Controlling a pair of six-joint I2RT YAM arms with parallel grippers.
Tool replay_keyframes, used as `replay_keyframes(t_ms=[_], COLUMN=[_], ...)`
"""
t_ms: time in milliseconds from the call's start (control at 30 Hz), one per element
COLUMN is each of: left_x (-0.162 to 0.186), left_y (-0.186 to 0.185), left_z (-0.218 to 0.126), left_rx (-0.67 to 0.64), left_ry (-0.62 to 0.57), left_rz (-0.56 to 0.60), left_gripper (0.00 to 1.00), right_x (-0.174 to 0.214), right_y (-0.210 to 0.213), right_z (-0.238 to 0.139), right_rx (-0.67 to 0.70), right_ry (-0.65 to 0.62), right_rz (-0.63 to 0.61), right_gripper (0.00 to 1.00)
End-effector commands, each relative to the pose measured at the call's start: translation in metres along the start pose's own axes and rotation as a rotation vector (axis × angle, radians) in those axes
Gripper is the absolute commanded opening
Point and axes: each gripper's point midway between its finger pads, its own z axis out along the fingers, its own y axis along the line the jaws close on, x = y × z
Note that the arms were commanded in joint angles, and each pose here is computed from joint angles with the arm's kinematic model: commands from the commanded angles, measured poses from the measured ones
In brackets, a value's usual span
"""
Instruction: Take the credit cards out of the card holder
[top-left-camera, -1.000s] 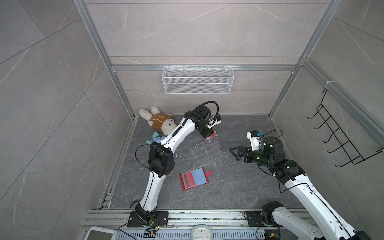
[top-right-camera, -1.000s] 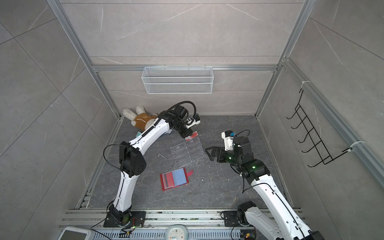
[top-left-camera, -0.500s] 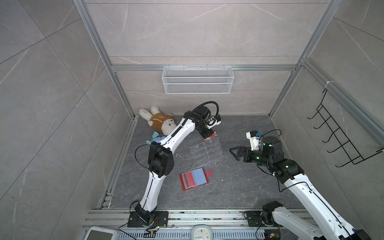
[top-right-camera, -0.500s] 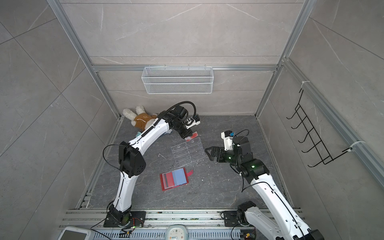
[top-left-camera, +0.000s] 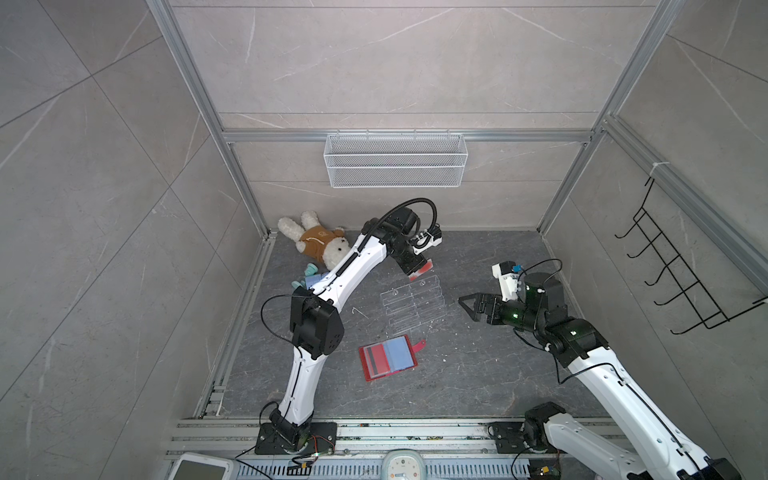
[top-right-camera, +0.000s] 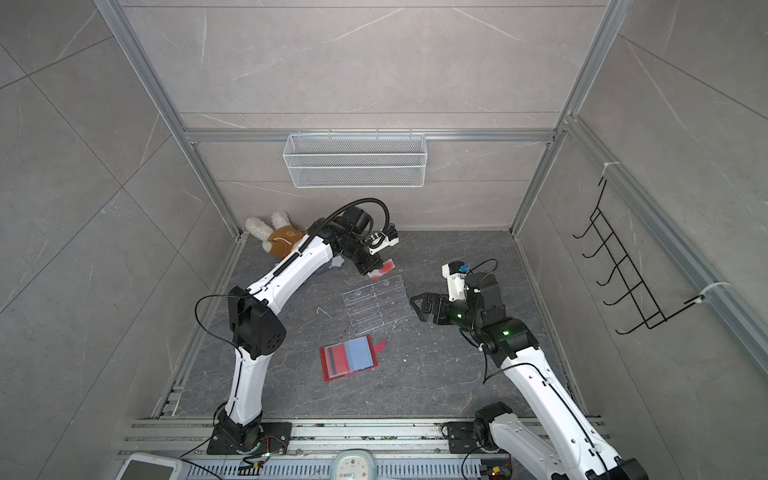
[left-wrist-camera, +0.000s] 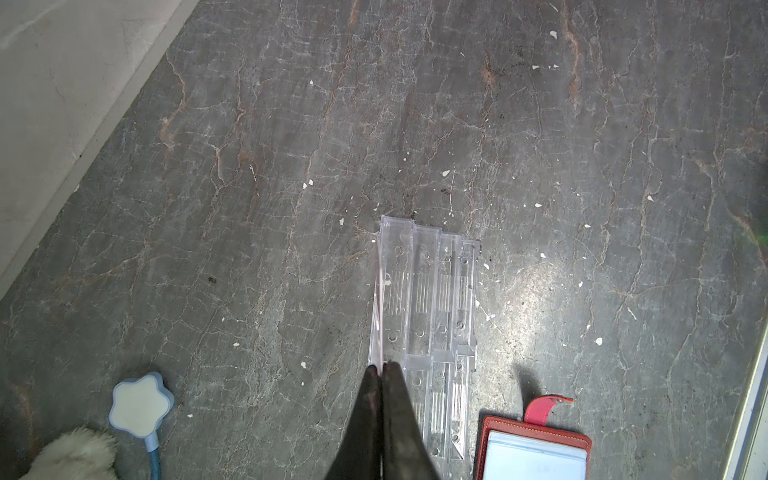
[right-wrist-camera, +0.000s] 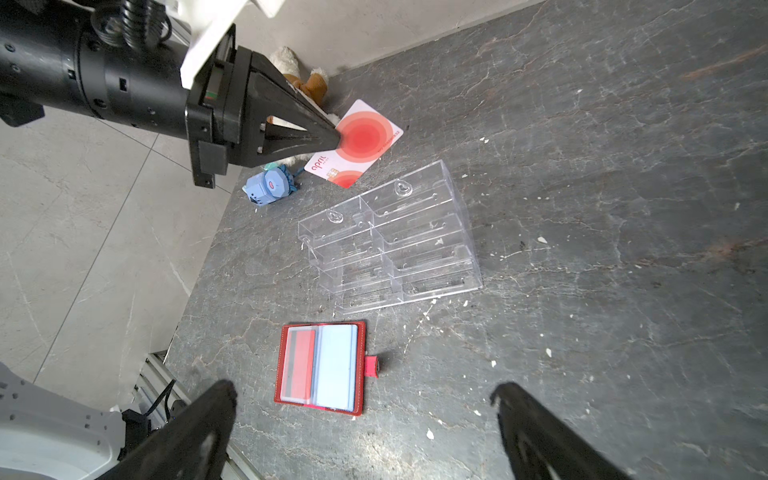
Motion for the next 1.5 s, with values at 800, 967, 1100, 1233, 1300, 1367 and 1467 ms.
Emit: replay_keyframes(t_ms=[800, 967, 1100, 1233, 1300, 1367, 1467], left_x=[0.011, 0.014, 0.018, 0.019, 0.02, 0.02, 0.021], left_y=[-0.008, -0.006, -0.005, -0.006, -0.007, -0.007, -0.009], left_z=[0.039, 0.044, 0.049, 0.05, 0.051, 0.051, 0.053], left_rx=[0.061, 0.058, 0.058, 0.061, 0.059, 0.062, 0.068], left_ry=[0.066, 0.08, 0.094, 0.099, 0.105, 0.105, 0.109], left_rz=[0.023, 0.027, 0.027, 0.026, 0.032, 0.033, 0.037], left_gripper=[0.0, 0.0, 0.0, 0.0, 0.0, 0.0, 0.0], right_x=[0.014, 0.015, 0.015, 0.015, 0.016, 0.016, 0.017], right_y=[-0.012, -0.012, -0.012, -0.013, -0.012, -0.013, -0.014], right_z=[0.012, 0.013, 0.014, 0.014, 0.014, 0.014, 0.015], right_rx=[0.032, 0.031, 0.03, 0.031, 0.03, 0.031, 0.032], right_ry=[0.06, 0.065, 0.068, 0.069, 0.07, 0.07, 0.074], right_rz=[-0.016, -0.016, -0.015, -0.013, -0.013, -0.014, -0.013], right_gripper=[1.0, 1.0, 1.0, 1.0, 1.0, 1.0, 1.0])
